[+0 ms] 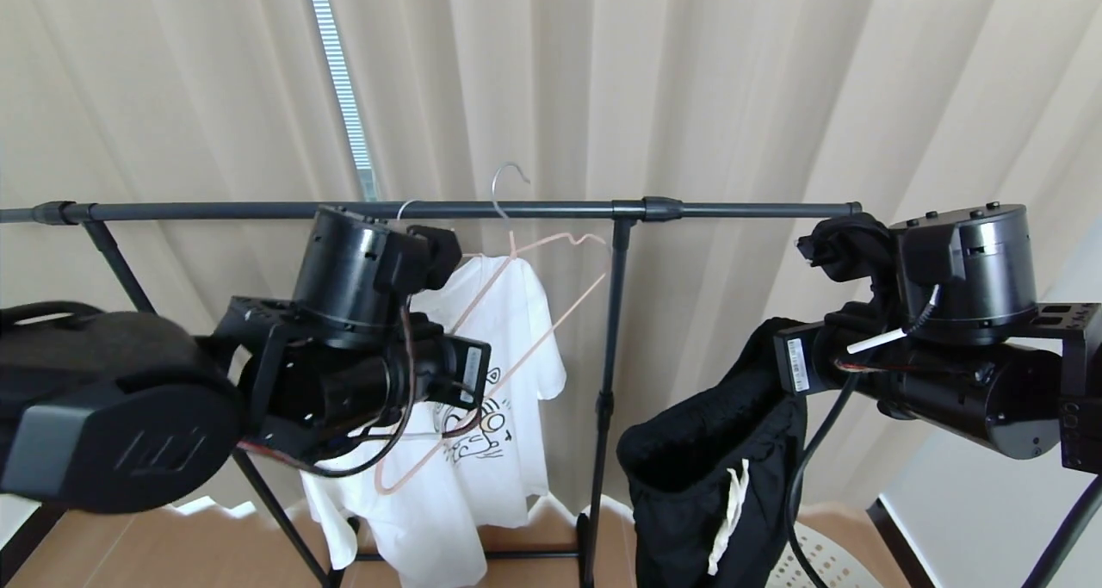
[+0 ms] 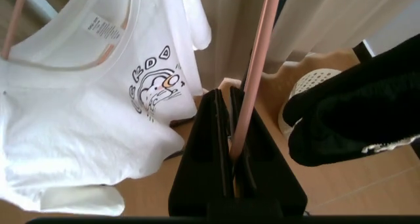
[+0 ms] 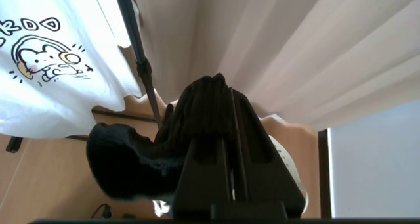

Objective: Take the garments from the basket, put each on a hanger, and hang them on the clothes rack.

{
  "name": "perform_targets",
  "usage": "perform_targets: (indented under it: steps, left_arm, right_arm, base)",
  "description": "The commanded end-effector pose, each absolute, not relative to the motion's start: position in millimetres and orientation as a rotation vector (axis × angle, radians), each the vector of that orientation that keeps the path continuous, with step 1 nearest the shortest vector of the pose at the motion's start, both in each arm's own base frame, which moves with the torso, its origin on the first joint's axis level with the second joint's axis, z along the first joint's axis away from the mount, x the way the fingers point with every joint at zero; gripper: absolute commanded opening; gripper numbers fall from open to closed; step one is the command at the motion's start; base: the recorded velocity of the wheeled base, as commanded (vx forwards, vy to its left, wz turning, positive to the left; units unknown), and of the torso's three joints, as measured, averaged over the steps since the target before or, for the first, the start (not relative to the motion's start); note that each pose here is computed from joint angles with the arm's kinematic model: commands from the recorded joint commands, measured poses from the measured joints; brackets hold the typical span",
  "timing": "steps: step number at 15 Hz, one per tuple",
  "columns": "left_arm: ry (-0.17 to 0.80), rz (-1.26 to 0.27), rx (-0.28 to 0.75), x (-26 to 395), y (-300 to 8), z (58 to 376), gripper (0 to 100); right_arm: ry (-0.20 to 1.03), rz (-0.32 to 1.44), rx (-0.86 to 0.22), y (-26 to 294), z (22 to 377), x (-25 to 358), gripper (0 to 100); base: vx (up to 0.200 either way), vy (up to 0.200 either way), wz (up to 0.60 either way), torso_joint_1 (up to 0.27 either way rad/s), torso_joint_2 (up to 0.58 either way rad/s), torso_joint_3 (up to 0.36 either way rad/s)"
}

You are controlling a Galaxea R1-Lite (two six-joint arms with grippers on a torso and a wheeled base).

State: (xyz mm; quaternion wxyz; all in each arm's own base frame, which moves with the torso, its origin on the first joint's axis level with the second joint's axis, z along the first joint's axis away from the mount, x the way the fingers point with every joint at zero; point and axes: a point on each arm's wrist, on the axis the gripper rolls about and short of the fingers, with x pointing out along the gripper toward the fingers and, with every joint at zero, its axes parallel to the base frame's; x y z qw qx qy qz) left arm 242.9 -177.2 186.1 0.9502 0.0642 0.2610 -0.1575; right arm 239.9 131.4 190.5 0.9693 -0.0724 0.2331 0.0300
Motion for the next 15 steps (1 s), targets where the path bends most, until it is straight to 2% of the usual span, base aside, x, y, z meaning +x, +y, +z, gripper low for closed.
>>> perform_targets:
  steps: [1, 6, 9, 10, 13, 15]
  left_arm:
    - [0.495, -0.329, 0.121, 202, -146, 185, 0]
    - [0.470, -0.385, 0.129, 147, -107, 159, 0]
    - [0.495, -0.563, 0.151, 114, -87, 136, 0]
    - [0.475, -0.704, 0.173, 101, -80, 128, 0]
    - [0.456, -0.826, 0.181, 96, -83, 126, 0]
    - [0.475, -0.881, 0.203, 95, -92, 124, 0]
  right_arm:
    - [0.472, 0.073, -0.151, 134, 190, 237, 0]
    - [0.456, 0.075, -0.170, 144, 191, 228, 0]
    - [0.443, 0.021, -0.193, 146, 190, 227, 0]
    - [0.441, -0.028, -0.219, 150, 187, 229, 0]
    - [0.439, -0.194, -0.285, 157, 173, 242, 0]
    - [0.441, -0.191, -0.301, 163, 170, 240, 0]
  base:
    - [0.000, 0.000, 0.00, 0.000, 0.00, 0.000]
    - [0.000, 0.000, 0.00, 0.000, 0.00, 0.000]
    - [0.000, 0.000, 0.00, 0.000, 0.00, 0.000]
    - [0.000, 0.000, 0.00, 0.000, 0.00, 0.000]
    - [0.000, 0.000, 0.00, 0.000, 0.00, 0.000]
    - [0.000, 0.000, 0.00, 0.000, 0.00, 0.000]
